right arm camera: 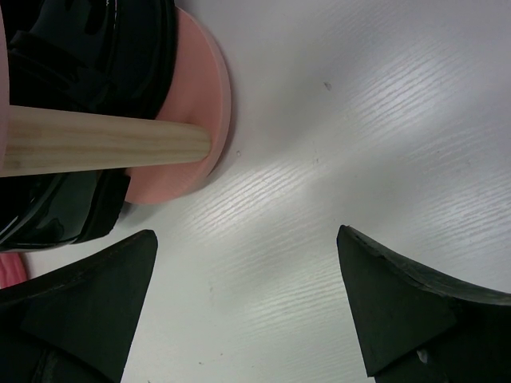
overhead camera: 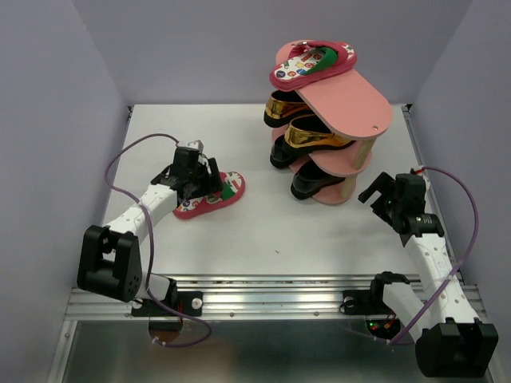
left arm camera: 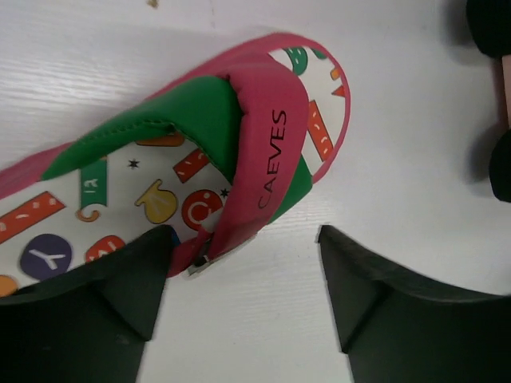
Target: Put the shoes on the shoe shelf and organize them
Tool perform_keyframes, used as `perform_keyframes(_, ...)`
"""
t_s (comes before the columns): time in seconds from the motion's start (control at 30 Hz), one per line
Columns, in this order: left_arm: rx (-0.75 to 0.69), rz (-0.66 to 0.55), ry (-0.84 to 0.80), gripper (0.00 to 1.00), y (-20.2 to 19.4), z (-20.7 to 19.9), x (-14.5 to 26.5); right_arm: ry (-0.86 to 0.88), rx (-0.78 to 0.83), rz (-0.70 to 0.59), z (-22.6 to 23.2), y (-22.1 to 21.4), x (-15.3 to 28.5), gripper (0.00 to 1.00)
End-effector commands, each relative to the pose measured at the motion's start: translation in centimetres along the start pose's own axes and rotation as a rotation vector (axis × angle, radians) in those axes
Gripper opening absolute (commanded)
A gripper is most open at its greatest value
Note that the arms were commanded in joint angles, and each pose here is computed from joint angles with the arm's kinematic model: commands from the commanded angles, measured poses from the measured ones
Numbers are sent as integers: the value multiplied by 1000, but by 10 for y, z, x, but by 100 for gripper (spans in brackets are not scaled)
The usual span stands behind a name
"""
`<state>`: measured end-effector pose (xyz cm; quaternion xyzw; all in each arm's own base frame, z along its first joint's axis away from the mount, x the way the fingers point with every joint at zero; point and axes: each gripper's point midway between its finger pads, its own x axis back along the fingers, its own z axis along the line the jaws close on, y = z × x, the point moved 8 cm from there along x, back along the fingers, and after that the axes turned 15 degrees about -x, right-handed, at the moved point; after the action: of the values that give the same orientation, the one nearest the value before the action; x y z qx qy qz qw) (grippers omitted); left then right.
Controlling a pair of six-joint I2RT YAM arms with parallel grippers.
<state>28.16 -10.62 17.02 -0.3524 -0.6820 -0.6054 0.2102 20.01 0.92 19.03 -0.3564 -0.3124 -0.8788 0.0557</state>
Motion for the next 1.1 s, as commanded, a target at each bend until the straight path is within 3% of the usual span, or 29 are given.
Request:
perform_keyframes(0.0, -31, 63, -197, 71, -16, -16, -12, 53, 0, -51, 10, 10, 6, 100)
perform_keyframes(0.03, -25, 57, -235, 62, -15, -21, -13, 51, 0, -53, 10, 10, 6, 100)
perform_keyframes(0.07, -20, 41, -308, 31, -12, -31, -13, 46, 4, -52, 9, 10, 6, 100)
perform_keyframes(0.1, -11, 48, -334, 30, -11, -35, -12, 45, 4, -51, 9, 10, 7, 100)
perform_keyframes(0.13, -10, 37, -359, 7, -8, -39, -13, 46, 4, -52, 9, 11, 7, 100)
perform_keyframes(0.17, -12, 29, -396, 0, -3, -45, -10, 45, 2, -51, 9, 10, 7, 100)
perform_keyframes(0.37, -28, -38, -472, 0, 16, -66, 5, 46, -6, -47, 10, 10, 7, 100)
perform_keyframes(0.4, -31, -47, -465, 0, 18, -66, 6, 46, -6, -47, 10, 10, 7, 100)
perform_keyframes(0.47, -37, -39, -412, 17, 16, -63, 4, 46, -6, -45, 9, 9, 6, 100)
perform_keyframes(0.5, -42, -31, -395, 35, 14, -61, 2, 47, -5, -46, 10, 10, 6, 100)
perform_keyframes(0.57, -67, -5, -375, 53, 7, -63, 0, 47, -5, -46, 10, 10, 6, 100)
perform_keyframes(0.6, -83, -7, -329, 68, 6, -64, -2, 48, -3, -45, 10, 10, 6, 100)
perform_keyframes(0.67, -156, 30, -262, 82, -2, -76, -4, 49, 0, -46, 11, 10, 6, 100)
perform_keyframes(0.8, -222, 80, -231, 83, -18, -93, -6, 51, -3, -38, 11, 9, 4, 100)
perform_keyframes(1.07, -223, 48, -206, 77, -18, -94, 0, 49, 6, -40, 9, 9, 5, 100)
